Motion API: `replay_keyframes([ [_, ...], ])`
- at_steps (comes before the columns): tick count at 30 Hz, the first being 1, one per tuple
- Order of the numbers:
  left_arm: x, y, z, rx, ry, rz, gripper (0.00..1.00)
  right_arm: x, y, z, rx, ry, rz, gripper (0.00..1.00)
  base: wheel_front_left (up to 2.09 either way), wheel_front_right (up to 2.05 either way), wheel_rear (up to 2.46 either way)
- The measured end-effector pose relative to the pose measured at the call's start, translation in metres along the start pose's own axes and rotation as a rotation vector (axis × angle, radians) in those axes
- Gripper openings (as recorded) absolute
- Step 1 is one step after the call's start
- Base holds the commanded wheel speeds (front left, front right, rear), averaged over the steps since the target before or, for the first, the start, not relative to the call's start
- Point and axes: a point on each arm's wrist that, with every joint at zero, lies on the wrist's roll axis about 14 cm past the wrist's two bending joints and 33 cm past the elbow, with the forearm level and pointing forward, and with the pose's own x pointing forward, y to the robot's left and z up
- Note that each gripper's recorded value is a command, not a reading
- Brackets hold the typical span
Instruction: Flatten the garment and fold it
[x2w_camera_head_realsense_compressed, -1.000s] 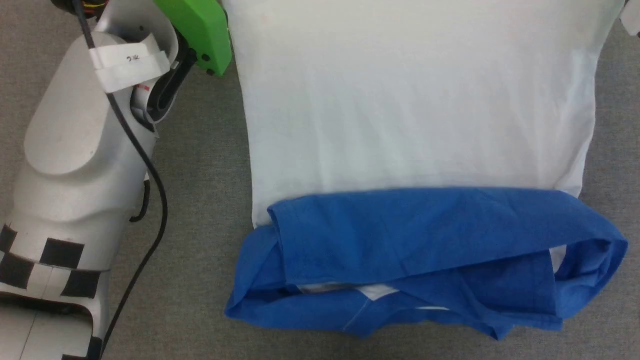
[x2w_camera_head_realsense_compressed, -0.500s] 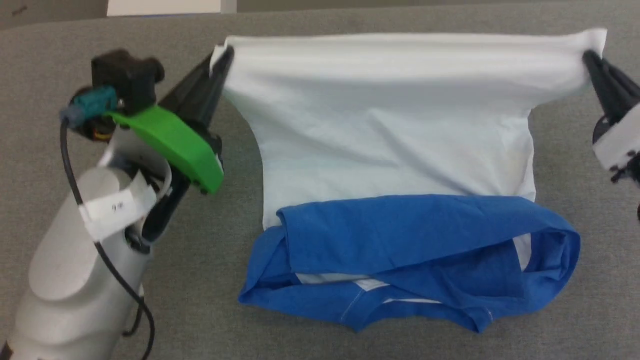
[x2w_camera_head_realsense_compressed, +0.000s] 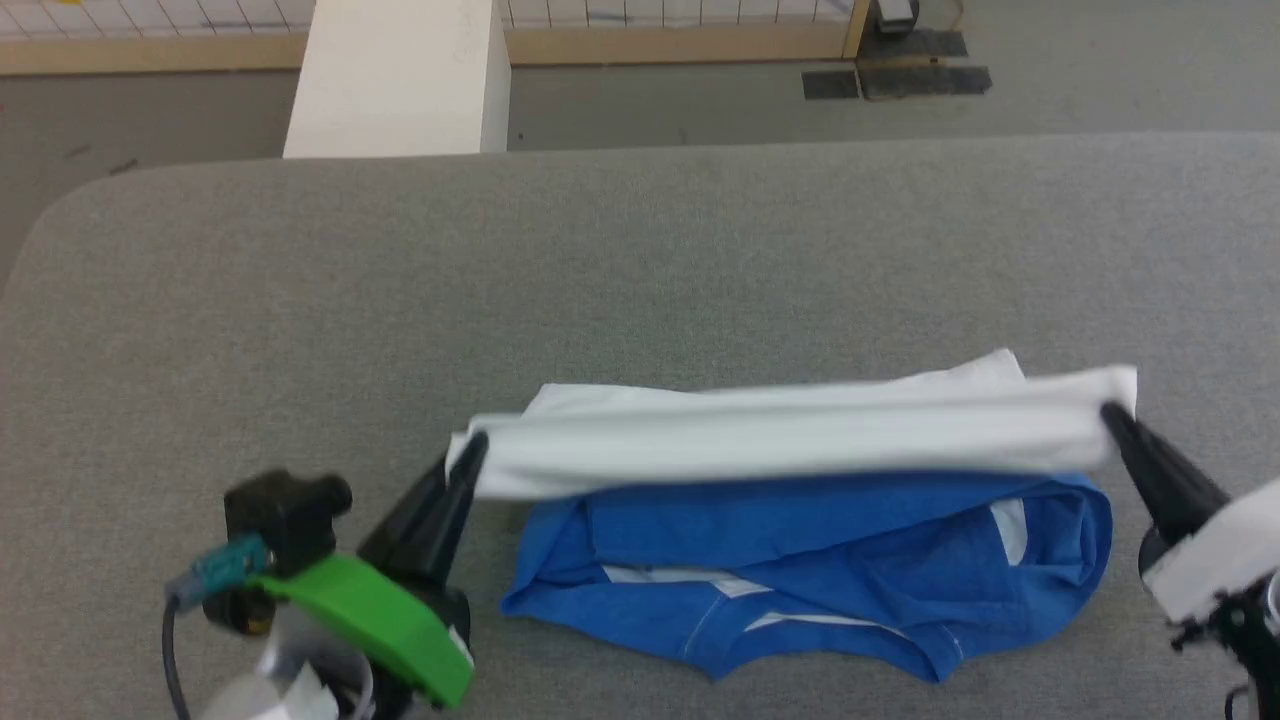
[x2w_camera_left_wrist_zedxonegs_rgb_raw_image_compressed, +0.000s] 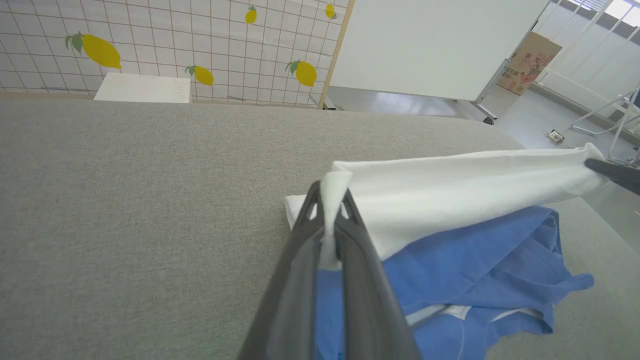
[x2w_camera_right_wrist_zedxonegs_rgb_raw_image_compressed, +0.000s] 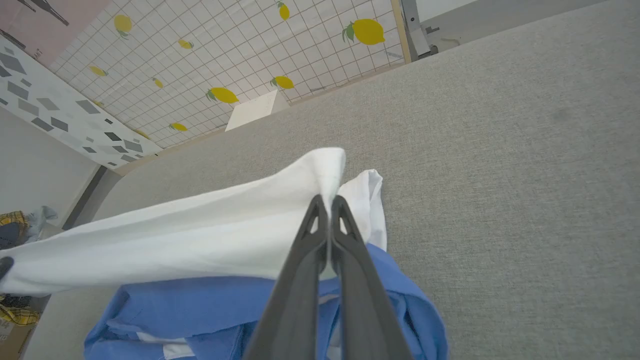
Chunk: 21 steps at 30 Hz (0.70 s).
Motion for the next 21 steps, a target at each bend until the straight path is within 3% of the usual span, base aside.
replay_keyframes([
  [4,-0.022,-0.005,-0.016,-0.079,0.028,0.027,0.0,-0.02,-0.006,-0.021,0.035,0.04,-0.017,0.0,0.0,0.0,0.0],
  [17,-0.055,-0.001,-0.093,-0.17,0.283,0.094,0.0,-0.047,-0.02,-0.086,0.055,0.2,-0.079,0.0,0.0,0.0,0.0],
  [18,-0.054,-0.001,-0.098,-0.18,0.298,0.099,0.21,-0.046,-0.022,-0.09,0.053,0.212,-0.086,0.12,0.0,0.0,0.0],
  [19,-0.054,-0.002,-0.103,-0.187,0.314,0.1,0.45,-0.045,-0.023,-0.092,0.051,0.217,-0.09,0.35,0.0,0.0,0.0],
  [21,-0.051,-0.002,-0.108,-0.193,0.326,0.1,1.0,-0.042,-0.024,-0.093,0.046,0.217,-0.095,1.0,0.0,0.0,0.0],
])
